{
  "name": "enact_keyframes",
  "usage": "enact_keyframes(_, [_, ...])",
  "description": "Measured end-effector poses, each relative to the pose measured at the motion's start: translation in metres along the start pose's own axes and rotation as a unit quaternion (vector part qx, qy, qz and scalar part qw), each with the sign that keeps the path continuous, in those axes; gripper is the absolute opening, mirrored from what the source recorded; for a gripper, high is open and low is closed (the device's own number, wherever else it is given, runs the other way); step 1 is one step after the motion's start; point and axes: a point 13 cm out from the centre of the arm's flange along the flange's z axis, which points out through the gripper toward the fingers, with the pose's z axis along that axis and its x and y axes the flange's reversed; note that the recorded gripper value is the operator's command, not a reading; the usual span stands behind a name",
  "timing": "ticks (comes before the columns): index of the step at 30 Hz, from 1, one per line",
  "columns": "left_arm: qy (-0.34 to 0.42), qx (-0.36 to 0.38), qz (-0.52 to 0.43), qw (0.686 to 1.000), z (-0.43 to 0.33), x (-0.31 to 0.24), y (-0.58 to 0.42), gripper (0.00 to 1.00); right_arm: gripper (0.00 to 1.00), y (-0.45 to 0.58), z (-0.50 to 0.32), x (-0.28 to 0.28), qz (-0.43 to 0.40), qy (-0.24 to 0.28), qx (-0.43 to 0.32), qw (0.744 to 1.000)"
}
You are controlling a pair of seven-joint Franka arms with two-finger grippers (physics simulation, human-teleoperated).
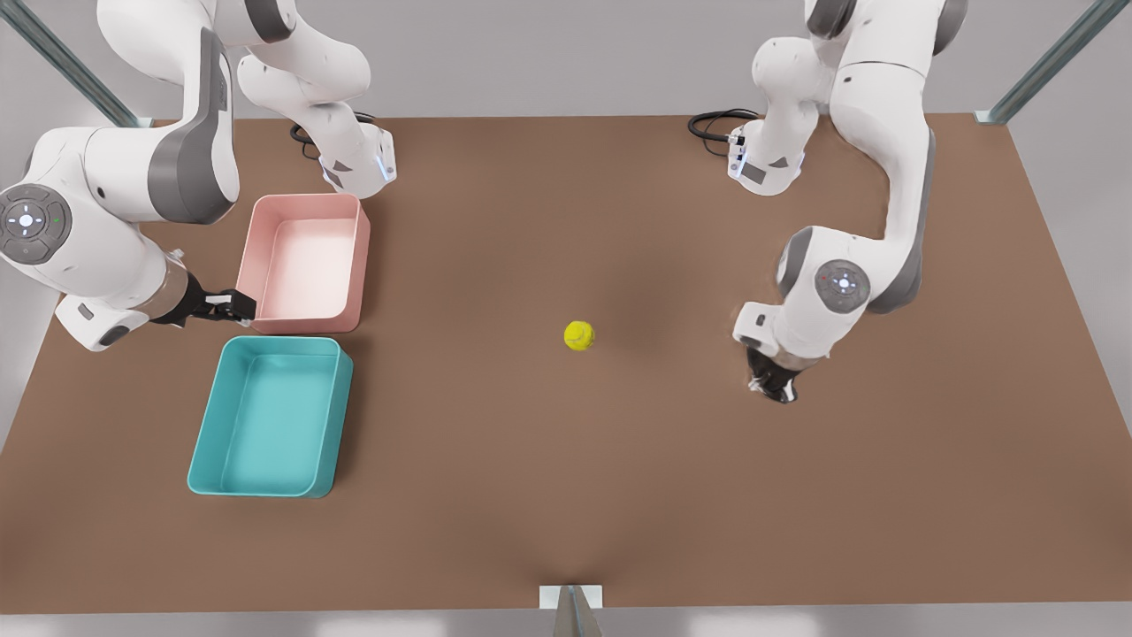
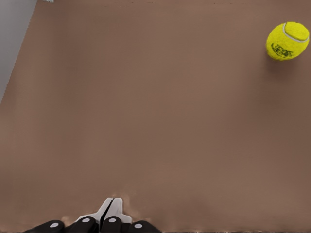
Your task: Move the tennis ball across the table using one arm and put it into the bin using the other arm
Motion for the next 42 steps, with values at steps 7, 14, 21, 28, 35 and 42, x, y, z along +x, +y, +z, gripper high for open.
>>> enact_keyframes(7, [0.04, 0.026, -0.194, 0.98, -0.179, 0.06, 0.034, 0.24, 1.0, 0.001, 0.0, 0.0, -0.001, 0.0, -0.001, 1.0])
enact_keyframes(14, [0.116, 0.083, -0.291, 0.946, -0.181, 0.097, -0.015, 1.0, 1.0, 0.002, 0.0, 0.0, -0.001, 0.0, -0.001, 1.0])
enact_keyframes(21, [0.149, 0.098, -0.374, 0.91, -0.159, 0.1, -0.027, 1.0, 1.0, 0.014, 0.012, -0.004, -0.009, 0.011, -0.01, 1.0])
enact_keyframes(28, [0.159, 0.097, -0.432, 0.883, -0.156, 0.103, -0.029, 1.0, 1.0, 0.2, 0.153, -0.043, -0.108, 0.101, -0.05, 0.988])
enact_keyframes(35, [0.164, 0.093, -0.469, 0.863, -0.155, 0.104, -0.029, 1.0, 1.0, 0.365, 0.221, -0.02, -0.152, 0.051, 0.0, 0.987])
enact_keyframes(42, [0.168, 0.091, -0.494, 0.849, -0.152, 0.104, -0.029, 1.0, 1.0, 0.426, 0.274, -0.004, -0.091, 0.005, -0.001, 0.996])
